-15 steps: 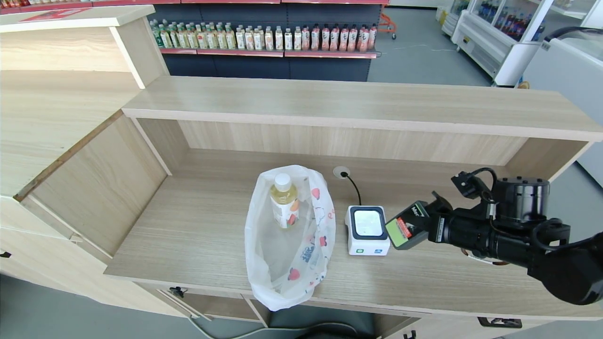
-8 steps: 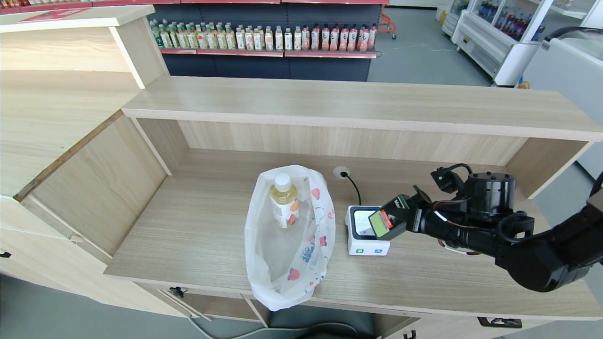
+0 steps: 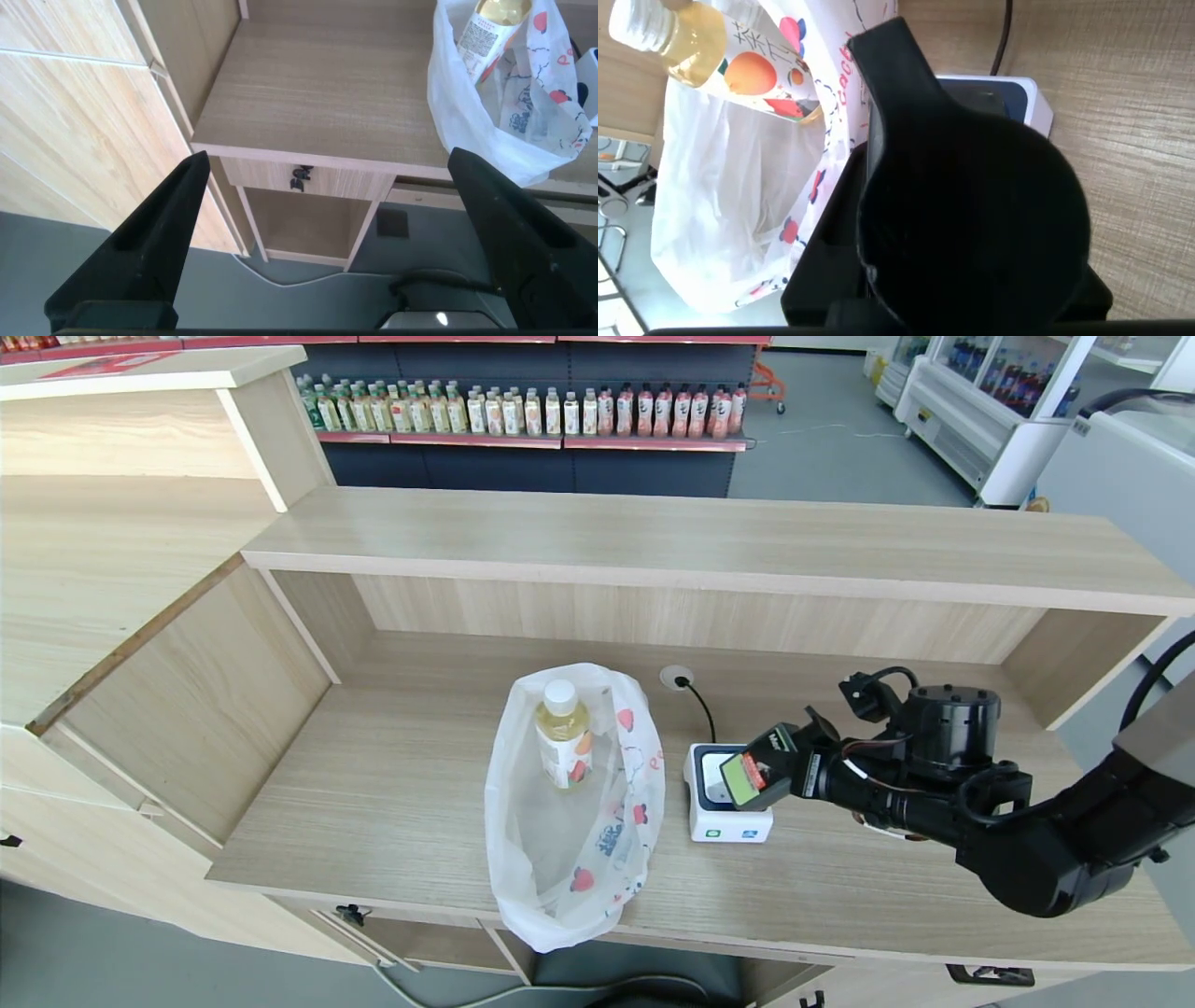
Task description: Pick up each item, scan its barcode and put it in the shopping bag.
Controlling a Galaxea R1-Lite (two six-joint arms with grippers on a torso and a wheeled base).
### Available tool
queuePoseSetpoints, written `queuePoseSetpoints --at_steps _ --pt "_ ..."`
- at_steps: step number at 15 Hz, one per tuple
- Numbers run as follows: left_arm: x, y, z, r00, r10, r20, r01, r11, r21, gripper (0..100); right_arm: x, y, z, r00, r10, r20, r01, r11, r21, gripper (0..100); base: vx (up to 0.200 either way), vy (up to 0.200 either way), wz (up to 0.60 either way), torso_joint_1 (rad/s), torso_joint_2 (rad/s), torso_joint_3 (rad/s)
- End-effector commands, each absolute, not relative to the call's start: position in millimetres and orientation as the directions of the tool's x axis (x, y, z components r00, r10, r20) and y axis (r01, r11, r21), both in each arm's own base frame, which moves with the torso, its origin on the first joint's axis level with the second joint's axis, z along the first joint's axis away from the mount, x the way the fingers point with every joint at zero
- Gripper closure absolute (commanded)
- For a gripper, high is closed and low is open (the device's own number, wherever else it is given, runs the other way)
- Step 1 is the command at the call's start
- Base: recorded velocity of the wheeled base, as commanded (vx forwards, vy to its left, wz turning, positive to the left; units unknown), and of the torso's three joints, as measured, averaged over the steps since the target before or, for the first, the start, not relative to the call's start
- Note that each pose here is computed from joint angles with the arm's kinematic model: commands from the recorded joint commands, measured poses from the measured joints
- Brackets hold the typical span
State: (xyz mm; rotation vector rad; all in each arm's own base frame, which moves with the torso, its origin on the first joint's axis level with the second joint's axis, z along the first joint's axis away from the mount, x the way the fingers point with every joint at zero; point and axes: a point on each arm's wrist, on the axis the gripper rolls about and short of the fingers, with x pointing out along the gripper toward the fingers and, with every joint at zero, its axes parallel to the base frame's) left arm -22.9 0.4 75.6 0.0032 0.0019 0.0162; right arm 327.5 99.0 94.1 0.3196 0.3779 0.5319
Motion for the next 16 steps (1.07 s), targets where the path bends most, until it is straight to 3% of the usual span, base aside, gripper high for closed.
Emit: queuePoseSetpoints --at_steps 1,16 --pt "-22.9 0.4 75.6 1.000 0.017 -0.002 -0.017 1.000 0.003 0 331.8 101.8 86.2 0.790 0.545 -0.279 -0.425 0.816 0.391 100 0.000 0.000 0.00 0.000 0.00 0.000" --pt "-22.9 0.4 75.6 1.000 0.017 -0.002 -0.017 1.000 0.003 0 343.3 116.6 70.7 0.807 0.529 -0.261 -0.419 0.826 0.377 100 0.000 0.000 0.00 0.000 0.00 0.000"
